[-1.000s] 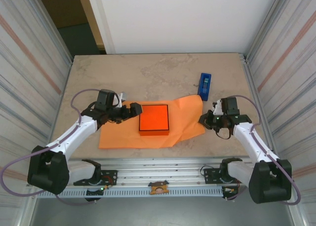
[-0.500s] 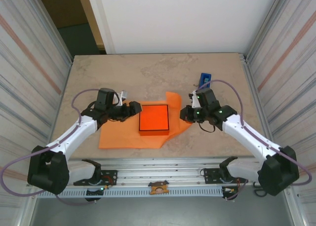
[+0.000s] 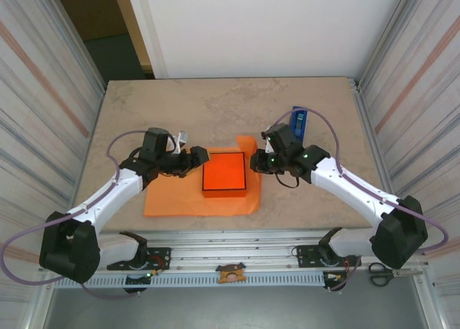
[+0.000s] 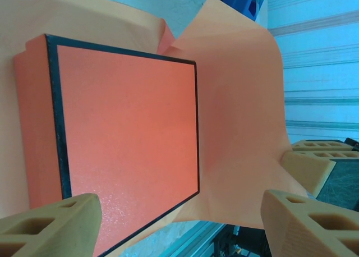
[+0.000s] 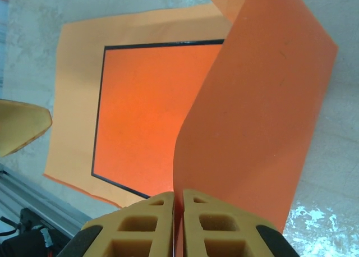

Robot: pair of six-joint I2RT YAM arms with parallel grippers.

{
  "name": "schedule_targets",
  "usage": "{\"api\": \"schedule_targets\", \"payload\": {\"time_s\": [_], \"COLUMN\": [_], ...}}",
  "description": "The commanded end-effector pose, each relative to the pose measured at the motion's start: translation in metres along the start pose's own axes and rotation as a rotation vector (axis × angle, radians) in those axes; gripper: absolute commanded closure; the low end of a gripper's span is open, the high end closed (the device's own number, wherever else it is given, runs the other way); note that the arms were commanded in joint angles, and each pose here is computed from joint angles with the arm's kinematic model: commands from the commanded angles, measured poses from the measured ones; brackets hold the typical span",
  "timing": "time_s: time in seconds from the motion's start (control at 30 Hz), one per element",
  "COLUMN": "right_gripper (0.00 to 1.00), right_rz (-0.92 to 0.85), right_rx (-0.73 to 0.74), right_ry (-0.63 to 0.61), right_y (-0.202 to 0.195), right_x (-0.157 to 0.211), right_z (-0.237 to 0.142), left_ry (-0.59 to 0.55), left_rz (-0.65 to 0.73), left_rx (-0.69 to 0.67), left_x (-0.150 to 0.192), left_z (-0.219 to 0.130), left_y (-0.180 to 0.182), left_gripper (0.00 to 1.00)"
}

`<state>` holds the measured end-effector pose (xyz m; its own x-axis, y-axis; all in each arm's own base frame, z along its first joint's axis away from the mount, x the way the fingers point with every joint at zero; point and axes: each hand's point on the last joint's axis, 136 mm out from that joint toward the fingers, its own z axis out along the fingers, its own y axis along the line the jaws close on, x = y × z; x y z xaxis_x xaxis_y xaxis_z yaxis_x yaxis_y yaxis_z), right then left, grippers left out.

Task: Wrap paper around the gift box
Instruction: First fold the wrapping paper around the gift box.

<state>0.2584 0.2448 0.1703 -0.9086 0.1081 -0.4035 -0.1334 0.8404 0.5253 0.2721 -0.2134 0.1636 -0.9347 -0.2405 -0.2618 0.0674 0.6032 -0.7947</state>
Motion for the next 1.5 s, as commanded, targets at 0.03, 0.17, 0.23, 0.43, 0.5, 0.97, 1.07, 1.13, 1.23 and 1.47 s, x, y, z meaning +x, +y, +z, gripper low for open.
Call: {"api": "schedule_targets", "payload": {"time_s": [0.03, 0.17, 0.23, 0.43, 0.5, 0.97, 1.07, 1.13, 1.23, 1.47], "right_gripper": [0.92, 0.95, 0.95, 0.95, 0.95, 0.95, 0.95, 0.95, 0.95, 0.95], "right_rz": [0.032, -0.001, -0.012, -0.011, -0.006, -0.054, -0.058, -0.056, -0.056, -0.057], "right_rx": [0.002, -0.031, -0.057, -0.119, -0.135, -0.18, -0.188, -0.188, -0.192, -0.201], "right_ry": [-0.013, -0.038, -0.064, -0.089, -0.084, -0.011, -0.005, -0.001, -0.003, 0.01], "right_y": [0.006, 0.023, 0.032, 0.047, 0.05, 0.074, 0.078, 0.078, 0.078, 0.081], "right_x": [-0.001, -0.003, -0.004, -0.005, -0.005, 0.015, 0.018, 0.019, 0.019, 0.02], "right_z": [-0.004, -0.004, -0.006, -0.004, -0.002, 0.022, 0.025, 0.027, 0.028, 0.032], "left_ry": [0.001, 0.006, 0.01, 0.008, 0.007, 0.027, 0.049, 0.066, 0.08, 0.1], "left_rz": [0.021, 0.026, 0.026, 0.018, 0.01, -0.061, -0.077, -0.079, -0.085, -0.075], "left_rx": [0.048, 0.062, 0.077, 0.12, 0.128, 0.173, 0.159, 0.153, 0.143, 0.136], "left_x": [-0.003, -0.002, -0.002, -0.004, -0.005, -0.022, -0.02, -0.017, -0.013, -0.006], "left_z": [0.0, 0.002, 0.003, 0.005, 0.005, 0.038, 0.047, 0.054, 0.06, 0.067], "left_y": [-0.018, -0.024, -0.028, -0.041, -0.042, -0.064, -0.062, -0.061, -0.058, -0.057], "left_gripper": [0.26, 0.3, 0.33, 0.32, 0.29, 0.25, 0.26, 0.31, 0.38, 0.55]}}
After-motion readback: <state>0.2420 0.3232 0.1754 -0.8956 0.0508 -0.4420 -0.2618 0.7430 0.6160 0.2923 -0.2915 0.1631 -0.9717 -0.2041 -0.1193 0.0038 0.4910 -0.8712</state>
